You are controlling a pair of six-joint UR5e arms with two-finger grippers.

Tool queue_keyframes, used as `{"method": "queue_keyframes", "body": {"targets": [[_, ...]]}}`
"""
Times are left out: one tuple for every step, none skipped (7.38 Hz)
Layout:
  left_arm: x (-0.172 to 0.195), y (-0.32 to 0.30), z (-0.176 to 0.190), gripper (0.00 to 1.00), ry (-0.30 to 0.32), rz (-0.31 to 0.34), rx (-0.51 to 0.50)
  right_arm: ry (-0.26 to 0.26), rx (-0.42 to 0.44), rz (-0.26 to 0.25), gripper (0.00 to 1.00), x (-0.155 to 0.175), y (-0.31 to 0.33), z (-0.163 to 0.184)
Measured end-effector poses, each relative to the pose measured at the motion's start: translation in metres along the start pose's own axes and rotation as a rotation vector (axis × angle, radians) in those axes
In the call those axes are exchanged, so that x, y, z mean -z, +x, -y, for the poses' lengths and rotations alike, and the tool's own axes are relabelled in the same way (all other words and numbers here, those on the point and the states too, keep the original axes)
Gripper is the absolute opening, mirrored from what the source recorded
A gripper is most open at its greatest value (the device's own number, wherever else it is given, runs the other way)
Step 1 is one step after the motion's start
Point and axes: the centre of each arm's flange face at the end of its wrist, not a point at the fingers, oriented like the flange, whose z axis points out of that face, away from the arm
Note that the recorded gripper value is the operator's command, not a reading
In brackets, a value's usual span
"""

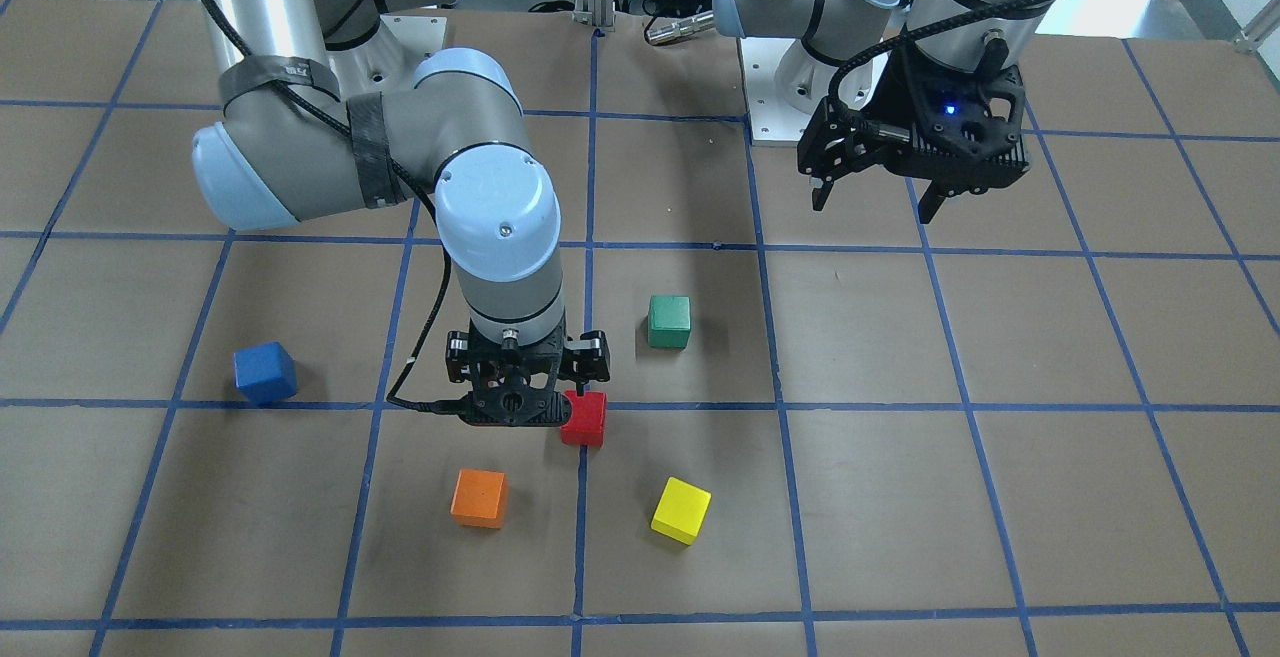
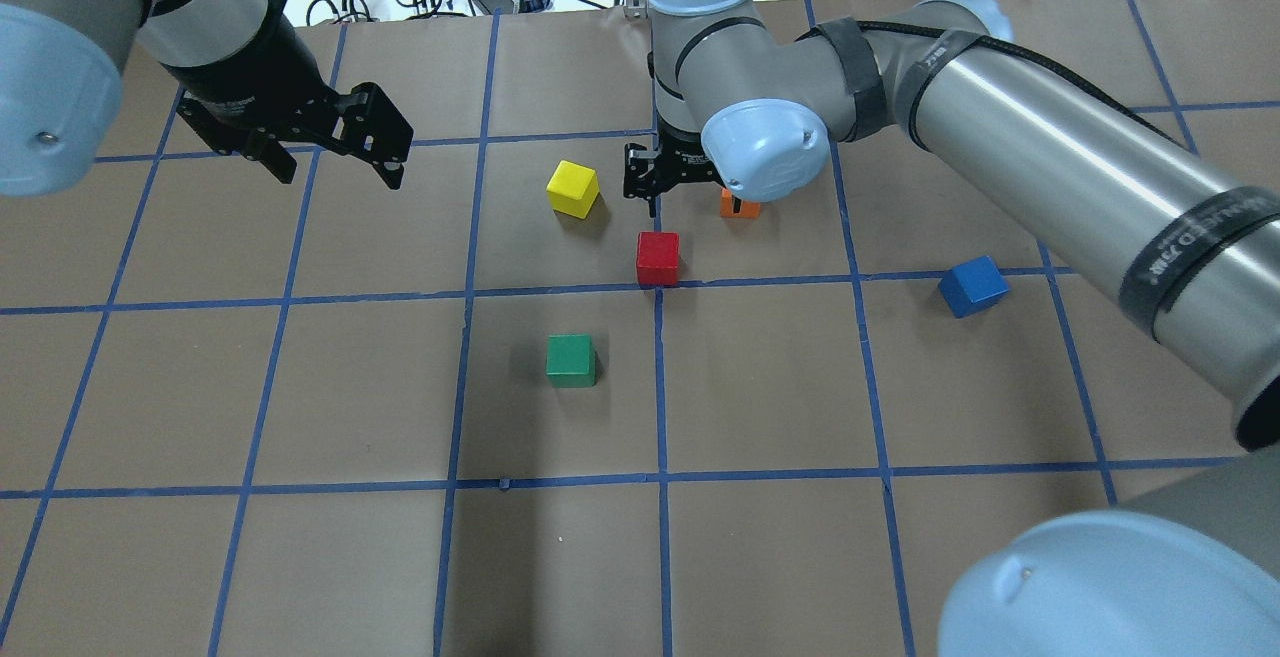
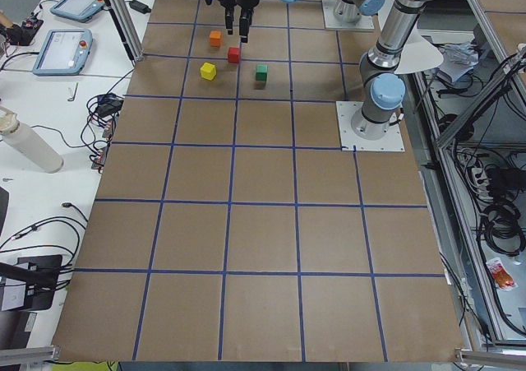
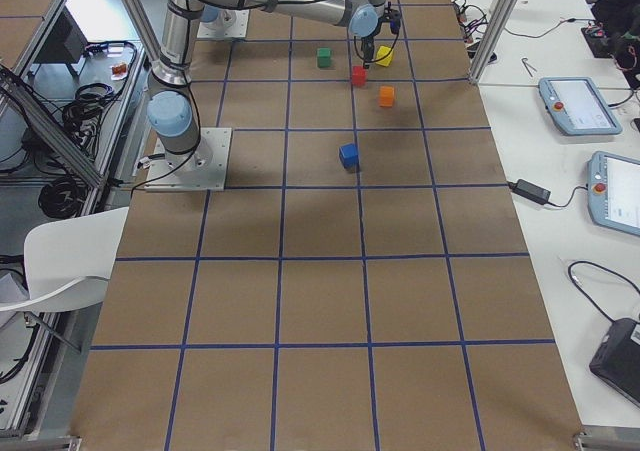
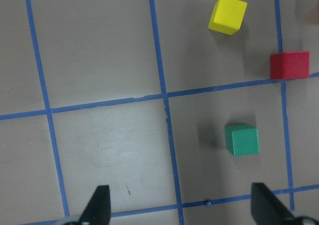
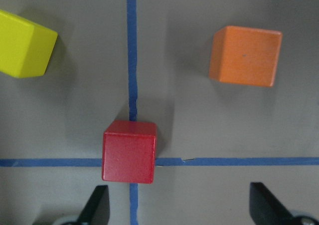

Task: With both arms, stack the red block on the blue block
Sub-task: 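Lower the right gripper over the red cube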

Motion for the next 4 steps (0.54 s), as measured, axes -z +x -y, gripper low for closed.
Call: {"method": "queue_keyframes", "body": {"targets": [[0.0, 0.0, 0.0, 1.0, 0.001, 0.0, 0.0, 0.001, 0.016, 0.001, 1.0, -0.015, -0.012, 0.0], [0.0, 0.0, 0.0, 1.0, 0.002, -0.001, 0.0, 0.003, 0.027, 0.002, 1.0, -0.03, -0.02, 0.002], [0.0, 0.0, 0.0, 1.0, 0.002, -0.001, 0.0, 0.005, 0.032, 0.005, 1.0, -0.043, -0.025, 0.004], [0.0, 0.0, 0.001, 1.0, 0.003, -0.001, 0.0, 0.005, 0.034, 0.016, 1.0, -0.052, -0.029, 0.006]]}}
